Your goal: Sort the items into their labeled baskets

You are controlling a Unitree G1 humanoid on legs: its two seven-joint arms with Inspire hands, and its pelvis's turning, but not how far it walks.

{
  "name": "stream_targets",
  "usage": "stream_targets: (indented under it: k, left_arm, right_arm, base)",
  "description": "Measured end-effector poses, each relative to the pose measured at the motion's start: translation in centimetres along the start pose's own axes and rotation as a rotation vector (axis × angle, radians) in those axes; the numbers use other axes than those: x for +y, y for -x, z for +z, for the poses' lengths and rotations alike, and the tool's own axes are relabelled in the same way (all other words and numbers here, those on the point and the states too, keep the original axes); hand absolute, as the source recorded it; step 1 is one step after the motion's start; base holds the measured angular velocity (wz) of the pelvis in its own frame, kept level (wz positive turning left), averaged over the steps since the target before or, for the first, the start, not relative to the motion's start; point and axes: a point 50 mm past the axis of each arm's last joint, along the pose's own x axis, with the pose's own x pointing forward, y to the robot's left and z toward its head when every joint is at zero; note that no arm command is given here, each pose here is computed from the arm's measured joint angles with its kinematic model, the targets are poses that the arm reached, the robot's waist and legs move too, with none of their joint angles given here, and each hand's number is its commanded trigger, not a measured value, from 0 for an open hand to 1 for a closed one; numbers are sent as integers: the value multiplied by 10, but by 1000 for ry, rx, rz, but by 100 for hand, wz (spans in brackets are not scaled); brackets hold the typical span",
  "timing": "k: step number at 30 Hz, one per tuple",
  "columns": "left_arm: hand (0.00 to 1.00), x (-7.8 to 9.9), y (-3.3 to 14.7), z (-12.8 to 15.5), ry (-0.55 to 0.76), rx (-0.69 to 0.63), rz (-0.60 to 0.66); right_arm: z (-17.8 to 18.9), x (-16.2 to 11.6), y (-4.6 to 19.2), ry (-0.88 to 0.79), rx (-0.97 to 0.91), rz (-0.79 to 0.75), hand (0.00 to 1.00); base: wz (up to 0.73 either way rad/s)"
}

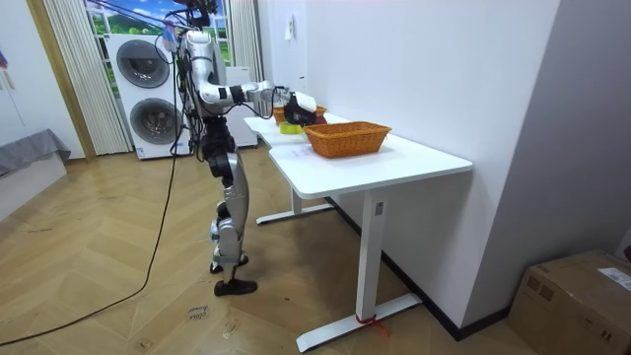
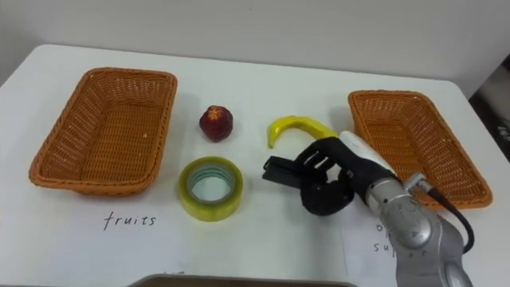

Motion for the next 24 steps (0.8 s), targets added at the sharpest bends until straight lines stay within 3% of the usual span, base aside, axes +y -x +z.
stream_targets:
  k: [7,24]
  left_arm:
    - [0,6,2,-11,23,21,21]
    - [0,8,4,-25,52,52,36]
  right_arm:
    - [12,-34,11,-60,-105,-197,100]
    - [0,-57,24,-138,-95,-414,100]
  base:
    - [0]
    - [-1]
